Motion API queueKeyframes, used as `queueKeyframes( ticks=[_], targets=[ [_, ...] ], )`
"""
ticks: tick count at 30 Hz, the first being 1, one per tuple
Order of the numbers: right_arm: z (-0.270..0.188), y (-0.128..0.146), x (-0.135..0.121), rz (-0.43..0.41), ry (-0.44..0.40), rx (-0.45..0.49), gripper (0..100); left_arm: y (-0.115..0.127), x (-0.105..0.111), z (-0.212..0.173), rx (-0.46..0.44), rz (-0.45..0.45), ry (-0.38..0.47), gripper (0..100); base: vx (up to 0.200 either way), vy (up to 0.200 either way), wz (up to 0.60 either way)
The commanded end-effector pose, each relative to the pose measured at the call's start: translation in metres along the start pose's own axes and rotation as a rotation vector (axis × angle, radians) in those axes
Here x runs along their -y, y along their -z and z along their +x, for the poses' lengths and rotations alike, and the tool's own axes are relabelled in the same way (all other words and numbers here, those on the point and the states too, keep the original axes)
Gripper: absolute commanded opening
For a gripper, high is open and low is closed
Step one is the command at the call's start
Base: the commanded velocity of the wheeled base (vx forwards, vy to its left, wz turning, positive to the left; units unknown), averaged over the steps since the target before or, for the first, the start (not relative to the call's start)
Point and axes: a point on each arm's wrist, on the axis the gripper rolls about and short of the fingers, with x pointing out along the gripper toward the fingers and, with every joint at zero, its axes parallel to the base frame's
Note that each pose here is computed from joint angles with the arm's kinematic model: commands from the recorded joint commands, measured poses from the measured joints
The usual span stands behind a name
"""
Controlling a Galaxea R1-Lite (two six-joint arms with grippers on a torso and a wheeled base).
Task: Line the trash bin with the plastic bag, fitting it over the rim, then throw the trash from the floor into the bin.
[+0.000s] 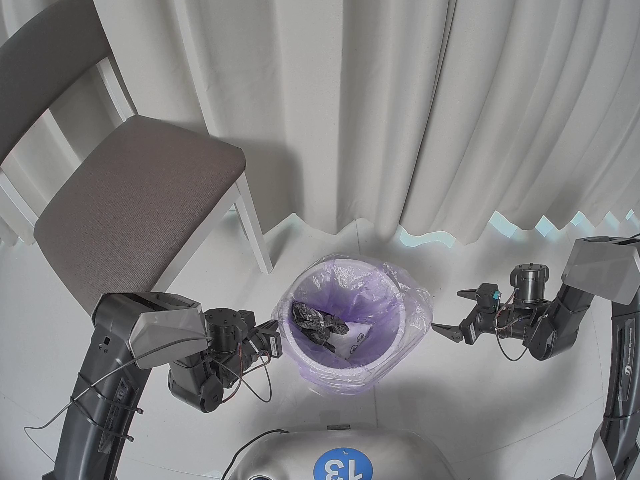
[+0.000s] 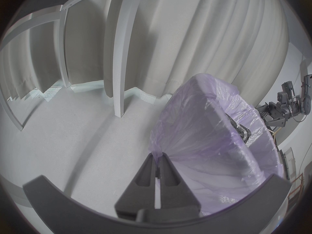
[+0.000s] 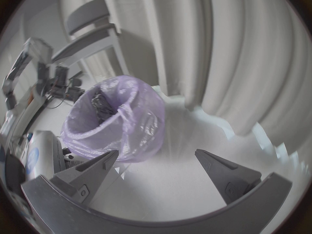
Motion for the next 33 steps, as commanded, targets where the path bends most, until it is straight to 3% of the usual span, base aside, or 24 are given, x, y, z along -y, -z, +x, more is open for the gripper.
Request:
queueKeyframes(
  ticks=[1, 15, 16, 25, 33],
  targets=[
    [0.008, 0.021, -0.003, 0.012, -0.045, -0.017, 100, 0.000, 0.000, 0.000, 0.002, 0.000, -0.001, 0, 0.000, 0.000, 0.00],
    [0.042, 0.010, -0.006, -0.024, -0.110, 0.061, 100, -0.001, 0.000, 0.000, 0.006, 0.000, 0.000, 0, 0.000, 0.000, 0.00],
    [0.047, 0.007, -0.005, -0.032, -0.110, 0.073, 0, -0.001, 0.000, 0.001, 0.010, 0.001, -0.001, 0, 0.000, 0.000, 0.00],
    [0.063, 0.007, 0.002, 0.009, -0.142, 0.012, 0, -0.003, -0.004, 0.008, 0.047, 0.011, -0.017, 0, 0.000, 0.000, 0.00],
    [0.094, 0.002, 0.017, 0.032, -0.174, -0.034, 0, -0.005, -0.011, 0.009, 0.024, 0.119, -0.026, 0, 0.000, 0.000, 0.00]
  ],
)
